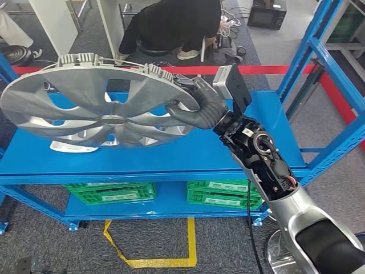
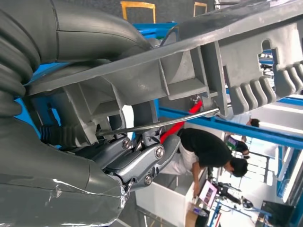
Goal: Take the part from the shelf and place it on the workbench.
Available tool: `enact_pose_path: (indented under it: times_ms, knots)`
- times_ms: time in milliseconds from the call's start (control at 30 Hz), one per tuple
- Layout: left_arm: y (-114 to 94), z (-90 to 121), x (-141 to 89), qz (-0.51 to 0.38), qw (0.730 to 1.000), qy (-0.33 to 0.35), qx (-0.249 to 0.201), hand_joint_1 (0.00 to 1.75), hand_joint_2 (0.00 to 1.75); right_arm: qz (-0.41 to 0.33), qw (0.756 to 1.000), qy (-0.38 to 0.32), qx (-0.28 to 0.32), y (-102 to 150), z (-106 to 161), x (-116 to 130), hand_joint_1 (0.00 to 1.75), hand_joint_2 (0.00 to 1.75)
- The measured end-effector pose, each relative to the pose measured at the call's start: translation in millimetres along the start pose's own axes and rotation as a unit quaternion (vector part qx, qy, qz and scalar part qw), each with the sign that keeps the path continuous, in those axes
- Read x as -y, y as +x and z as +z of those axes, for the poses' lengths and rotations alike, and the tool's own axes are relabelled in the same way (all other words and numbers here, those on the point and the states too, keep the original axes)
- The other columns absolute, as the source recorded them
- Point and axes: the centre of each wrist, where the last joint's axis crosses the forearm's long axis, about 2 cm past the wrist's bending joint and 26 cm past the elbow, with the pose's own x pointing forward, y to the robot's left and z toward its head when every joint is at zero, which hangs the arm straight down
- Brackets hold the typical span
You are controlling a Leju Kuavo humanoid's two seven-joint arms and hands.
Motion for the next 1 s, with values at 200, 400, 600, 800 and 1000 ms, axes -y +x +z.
enact_pose_path:
  times_ms: [200, 400, 600, 800, 1000]
  knots:
    - [-4, 2, -2, 0.008, 1.000, 0.003, -0.001, 0.00, 1.75, -0.005, 1.000, -0.004, 0.003, -5, 3, -2, 1.75, 1.75]
    - [-17, 8, -4, 0.021, 1.000, 0.013, -0.012, 0.00, 1.75, -0.007, 1.000, -0.004, 0.010, -9, 5, -5, 1.75, 1.75]
    - [-29, 14, -7, 0.023, 0.999, 0.019, -0.024, 0.00, 1.75, -0.010, 1.000, -0.008, 0.008, -10, 4, -8, 1.75, 1.75]
    - [-32, 16, -5, 0.020, 0.999, 0.020, -0.033, 0.00, 1.75, -0.012, 1.000, -0.015, -0.008, -18, 12, -13, 1.75, 1.75]
    - [-32, 16, -4, 0.017, 0.999, 0.018, -0.038, 0.00, 1.75, -0.012, 1.000, -0.019, -0.004, -15, 15, -14, 1.75, 1.75]
